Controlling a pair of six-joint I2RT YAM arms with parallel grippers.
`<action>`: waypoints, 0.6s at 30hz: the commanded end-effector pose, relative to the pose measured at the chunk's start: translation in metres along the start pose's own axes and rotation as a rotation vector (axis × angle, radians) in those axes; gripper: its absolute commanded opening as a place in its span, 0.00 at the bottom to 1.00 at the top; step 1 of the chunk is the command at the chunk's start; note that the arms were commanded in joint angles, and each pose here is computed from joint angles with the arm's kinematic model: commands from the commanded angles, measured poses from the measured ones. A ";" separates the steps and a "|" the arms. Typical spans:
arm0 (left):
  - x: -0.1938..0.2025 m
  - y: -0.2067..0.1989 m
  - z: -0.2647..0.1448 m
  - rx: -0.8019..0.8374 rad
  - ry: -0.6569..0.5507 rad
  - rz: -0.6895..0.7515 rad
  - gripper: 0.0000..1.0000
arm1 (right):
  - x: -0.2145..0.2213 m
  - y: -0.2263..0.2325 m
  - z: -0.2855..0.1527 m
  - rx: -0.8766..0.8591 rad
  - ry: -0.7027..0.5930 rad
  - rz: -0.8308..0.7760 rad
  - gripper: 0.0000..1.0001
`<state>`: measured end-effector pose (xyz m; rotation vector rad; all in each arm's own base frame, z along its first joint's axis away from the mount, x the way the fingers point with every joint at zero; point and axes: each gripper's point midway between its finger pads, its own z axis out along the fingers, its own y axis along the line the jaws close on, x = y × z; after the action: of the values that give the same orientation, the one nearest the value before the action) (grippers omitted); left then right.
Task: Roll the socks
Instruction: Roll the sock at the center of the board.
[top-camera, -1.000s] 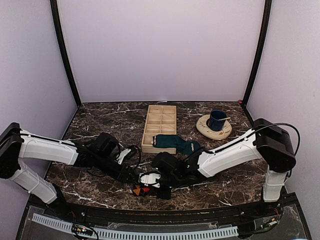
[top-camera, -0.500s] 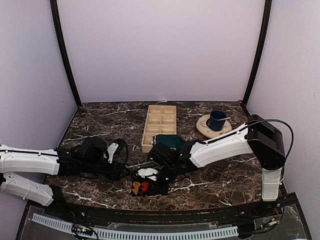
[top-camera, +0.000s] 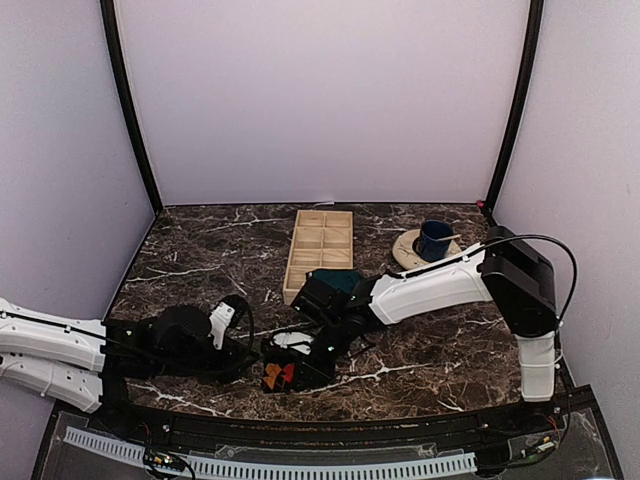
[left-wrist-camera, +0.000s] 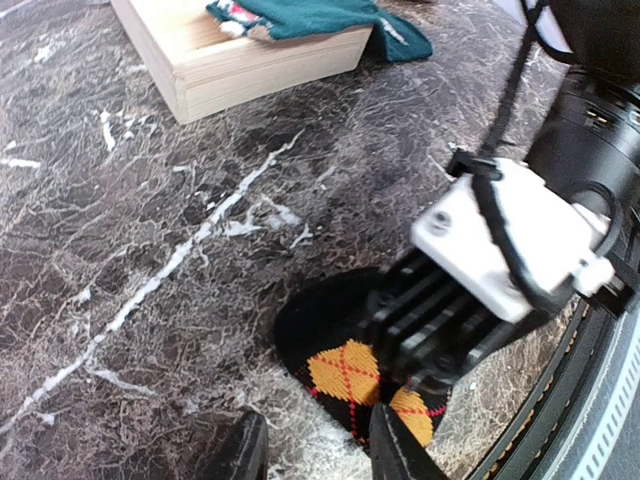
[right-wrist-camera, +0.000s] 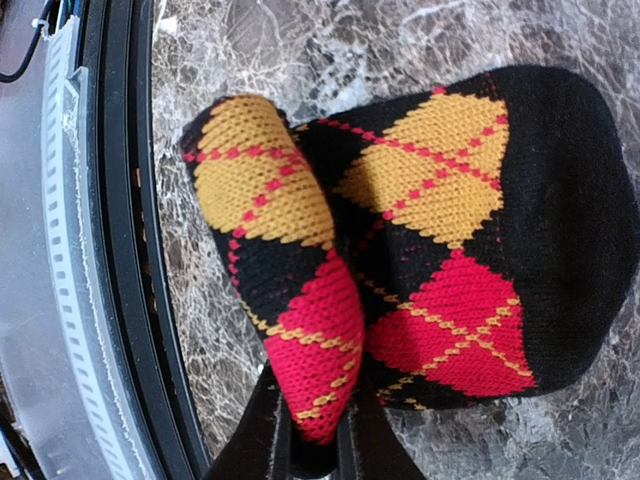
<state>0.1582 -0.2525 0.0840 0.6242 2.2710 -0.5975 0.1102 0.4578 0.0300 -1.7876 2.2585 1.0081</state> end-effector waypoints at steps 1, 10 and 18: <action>-0.007 -0.008 -0.006 0.004 -0.074 0.064 0.39 | 0.001 -0.001 0.000 -0.043 0.028 0.053 0.02; 0.013 -0.045 -0.003 0.042 -0.021 0.280 0.46 | -0.004 -0.007 -0.002 -0.071 0.048 0.094 0.03; 0.024 -0.067 0.008 0.040 0.039 0.429 0.46 | -0.003 -0.006 -0.002 -0.089 0.063 0.103 0.03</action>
<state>0.1063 -0.2947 0.0710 1.0573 2.1175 -0.4754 0.1168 0.4598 0.0315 -1.7747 2.3715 1.0844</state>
